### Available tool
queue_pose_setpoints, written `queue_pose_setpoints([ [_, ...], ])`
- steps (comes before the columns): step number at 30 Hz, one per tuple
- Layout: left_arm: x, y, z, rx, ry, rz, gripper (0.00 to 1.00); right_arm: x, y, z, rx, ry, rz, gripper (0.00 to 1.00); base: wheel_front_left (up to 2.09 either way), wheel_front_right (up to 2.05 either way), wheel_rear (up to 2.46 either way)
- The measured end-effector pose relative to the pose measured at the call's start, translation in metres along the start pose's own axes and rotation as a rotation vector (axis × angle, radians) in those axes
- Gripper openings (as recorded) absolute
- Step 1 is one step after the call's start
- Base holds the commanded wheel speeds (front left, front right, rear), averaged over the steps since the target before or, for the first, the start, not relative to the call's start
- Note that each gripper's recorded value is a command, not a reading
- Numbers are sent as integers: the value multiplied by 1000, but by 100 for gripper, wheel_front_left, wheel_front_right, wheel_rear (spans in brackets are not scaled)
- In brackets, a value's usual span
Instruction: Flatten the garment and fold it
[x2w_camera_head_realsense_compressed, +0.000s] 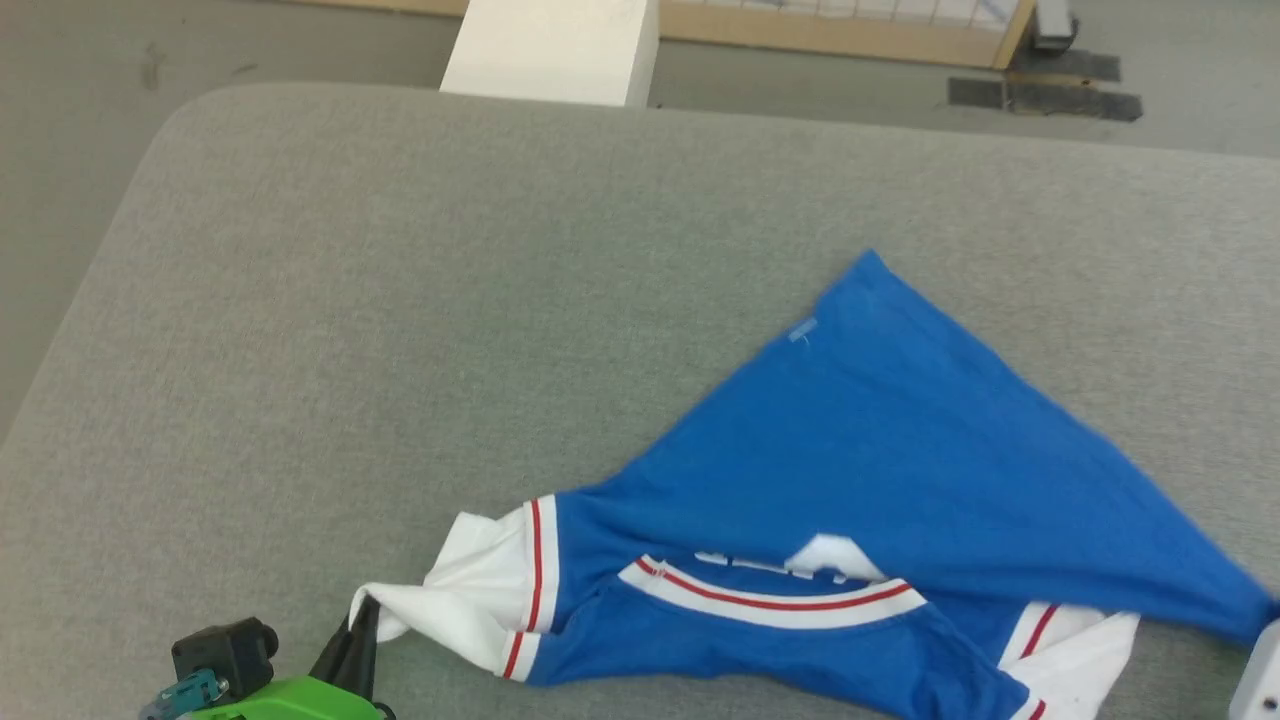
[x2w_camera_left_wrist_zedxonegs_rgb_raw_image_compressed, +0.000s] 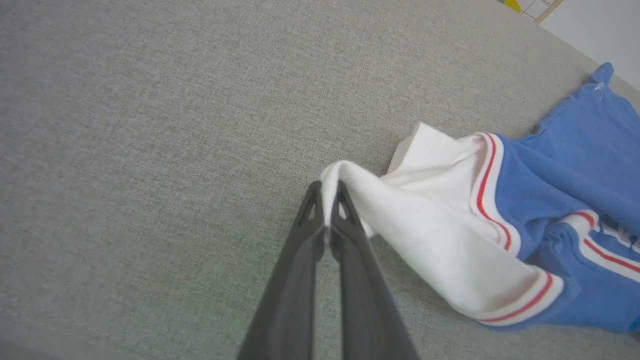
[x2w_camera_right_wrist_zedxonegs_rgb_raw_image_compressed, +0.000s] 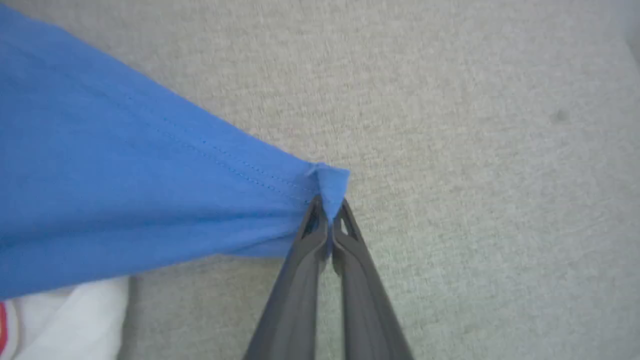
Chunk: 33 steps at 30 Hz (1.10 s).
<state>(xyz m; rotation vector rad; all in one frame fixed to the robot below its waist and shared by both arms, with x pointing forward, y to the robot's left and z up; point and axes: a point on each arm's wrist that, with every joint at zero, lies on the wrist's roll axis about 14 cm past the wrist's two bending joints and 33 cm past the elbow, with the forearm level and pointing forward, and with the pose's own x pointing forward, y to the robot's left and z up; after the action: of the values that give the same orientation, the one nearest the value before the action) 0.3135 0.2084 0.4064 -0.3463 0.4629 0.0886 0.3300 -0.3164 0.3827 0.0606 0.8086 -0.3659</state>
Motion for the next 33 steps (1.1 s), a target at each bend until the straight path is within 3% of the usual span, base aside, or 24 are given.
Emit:
queue_pose_setpoints([
  [4, 0, -7, 4, 6, -7, -23, 0, -8, -9, -32, 19, 162, -11, 0, 0, 0, 0],
  [7, -1, -8, 4, 7, -4, -28, 0, -9, -5, -33, 33, 185, 10, 0, 0, 0, 0],
  [8, -1, -8, 4, 7, -2, -25, 0, -8, -2, -28, 33, 164, 20, 31, 0, 0, 0],
  [9, -2, -7, 4, 7, -2, -21, 0, -8, 1, -23, 32, 137, 29, 83, 0, 0, 0],
  [10, -2, -7, 5, 7, -3, -20, 0, -7, 7, -17, 33, 99, 44, 100, 0, 0, 0],
  [18, -1, -5, 0, 2, 15, -8, 0, -8, 86, 92, -76, -397, 238, 100, 0, 0, 0],
  [24, 5, -4, -6, -8, 38, 7, 0, -17, 180, 147, -201, -623, 492, 100, 0, 0, 0],
  [28, 12, -3, -7, -7, 46, 14, 0, -3, 224, 156, -294, -600, 589, 100, 0, 0, 0],
  [33, 20, 1, -12, -15, 61, 32, 0, 36, 254, 141, -398, -385, 598, 100, 0, 0, 0],
])
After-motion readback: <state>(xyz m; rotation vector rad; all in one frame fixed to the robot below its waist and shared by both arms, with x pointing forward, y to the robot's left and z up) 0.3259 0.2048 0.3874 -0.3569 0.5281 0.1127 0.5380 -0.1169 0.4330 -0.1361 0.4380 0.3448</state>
